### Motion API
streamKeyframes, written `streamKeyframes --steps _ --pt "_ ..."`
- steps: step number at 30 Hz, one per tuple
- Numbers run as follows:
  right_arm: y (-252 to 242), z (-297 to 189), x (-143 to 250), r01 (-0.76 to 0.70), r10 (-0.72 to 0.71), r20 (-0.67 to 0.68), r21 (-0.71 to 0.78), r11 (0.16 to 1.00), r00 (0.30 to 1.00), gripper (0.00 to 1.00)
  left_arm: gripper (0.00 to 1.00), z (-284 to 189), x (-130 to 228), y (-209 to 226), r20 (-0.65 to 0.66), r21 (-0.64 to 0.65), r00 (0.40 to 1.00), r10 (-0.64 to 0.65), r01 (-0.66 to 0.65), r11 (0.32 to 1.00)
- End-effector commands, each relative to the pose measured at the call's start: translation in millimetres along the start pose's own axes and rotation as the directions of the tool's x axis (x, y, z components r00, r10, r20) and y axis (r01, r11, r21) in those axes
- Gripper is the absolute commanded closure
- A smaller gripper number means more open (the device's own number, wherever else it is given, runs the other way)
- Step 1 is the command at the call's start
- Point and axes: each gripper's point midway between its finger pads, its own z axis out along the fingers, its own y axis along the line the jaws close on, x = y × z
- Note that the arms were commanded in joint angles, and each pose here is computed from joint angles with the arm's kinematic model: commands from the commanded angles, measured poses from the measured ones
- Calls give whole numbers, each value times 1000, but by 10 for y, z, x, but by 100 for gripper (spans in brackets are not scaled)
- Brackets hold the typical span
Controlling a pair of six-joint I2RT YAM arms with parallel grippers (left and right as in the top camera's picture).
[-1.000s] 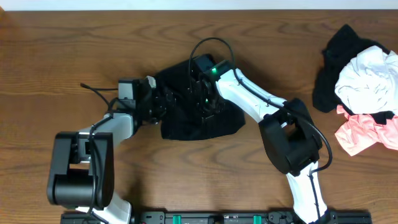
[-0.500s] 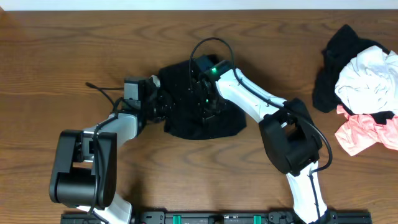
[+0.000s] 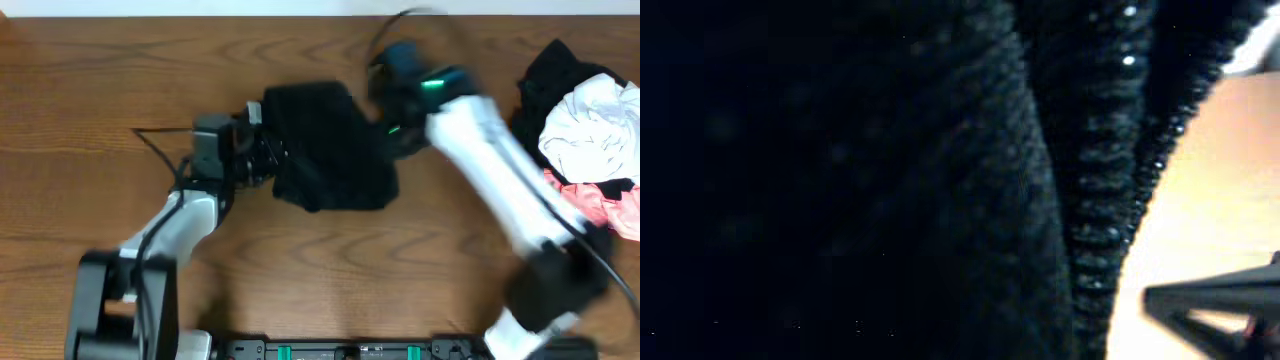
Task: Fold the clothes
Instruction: 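Lift the folded garment with the left gripper and carry it leftward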
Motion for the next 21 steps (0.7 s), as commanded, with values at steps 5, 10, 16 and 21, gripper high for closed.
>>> streamKeyframes --steps 5,10,16,21 --pt "-421 -632 -55 -111 104 164 34 993 981 96 94 -426 -483 -681 163 171 987 18 -46 984" --pt "-452 -627 16 -120 114 137 40 992 984 97 94 -764 -890 -653 294 193 956 2 -61 979" --pt "-454 -618 44 -121 115 125 42 992 985 98 94 -1510 -1515 -463 497 180 868 -11 -90 979" --pt "-455 -615 67 -122 116 116 43 992 986 98 94 -2267 -1848 -52 635 118 771 -38 -49 992"
